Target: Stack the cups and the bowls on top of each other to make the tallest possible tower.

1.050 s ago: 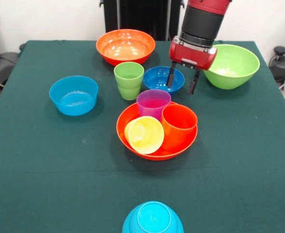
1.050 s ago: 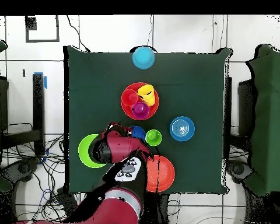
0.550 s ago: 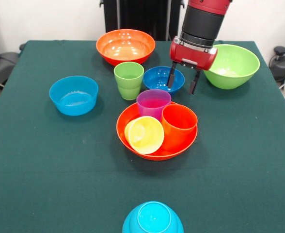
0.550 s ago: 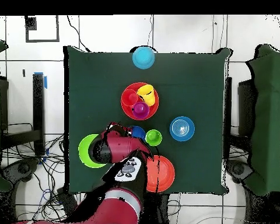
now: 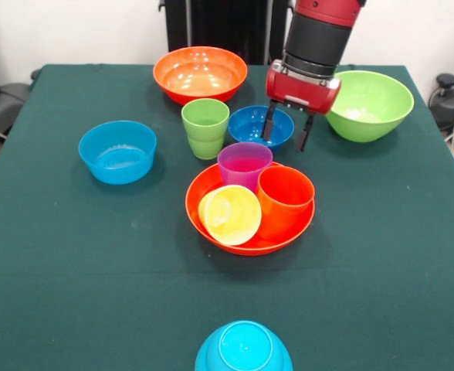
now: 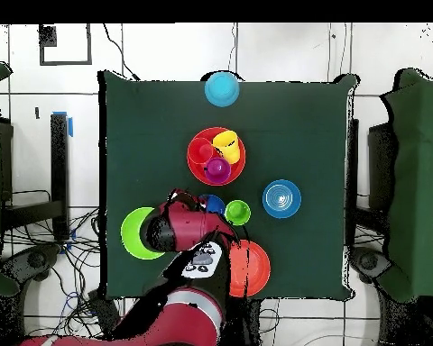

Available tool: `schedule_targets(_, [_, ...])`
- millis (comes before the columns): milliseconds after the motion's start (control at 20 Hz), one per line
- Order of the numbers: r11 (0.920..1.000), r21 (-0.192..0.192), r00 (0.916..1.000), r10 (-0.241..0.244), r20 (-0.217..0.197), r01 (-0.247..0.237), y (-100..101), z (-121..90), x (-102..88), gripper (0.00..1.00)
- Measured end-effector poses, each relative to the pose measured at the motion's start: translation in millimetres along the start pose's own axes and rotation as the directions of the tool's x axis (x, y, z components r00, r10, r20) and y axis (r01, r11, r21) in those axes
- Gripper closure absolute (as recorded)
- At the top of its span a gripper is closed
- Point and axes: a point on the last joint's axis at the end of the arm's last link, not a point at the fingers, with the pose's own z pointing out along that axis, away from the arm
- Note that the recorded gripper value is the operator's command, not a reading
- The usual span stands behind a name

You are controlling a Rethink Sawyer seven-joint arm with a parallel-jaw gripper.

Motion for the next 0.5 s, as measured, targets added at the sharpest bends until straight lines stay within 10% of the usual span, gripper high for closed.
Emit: schedule_targets(500, [0.9999,0.008,0.9994,-0.009,-0.032,0.009,-0.5,12.0,16.0,0.00])
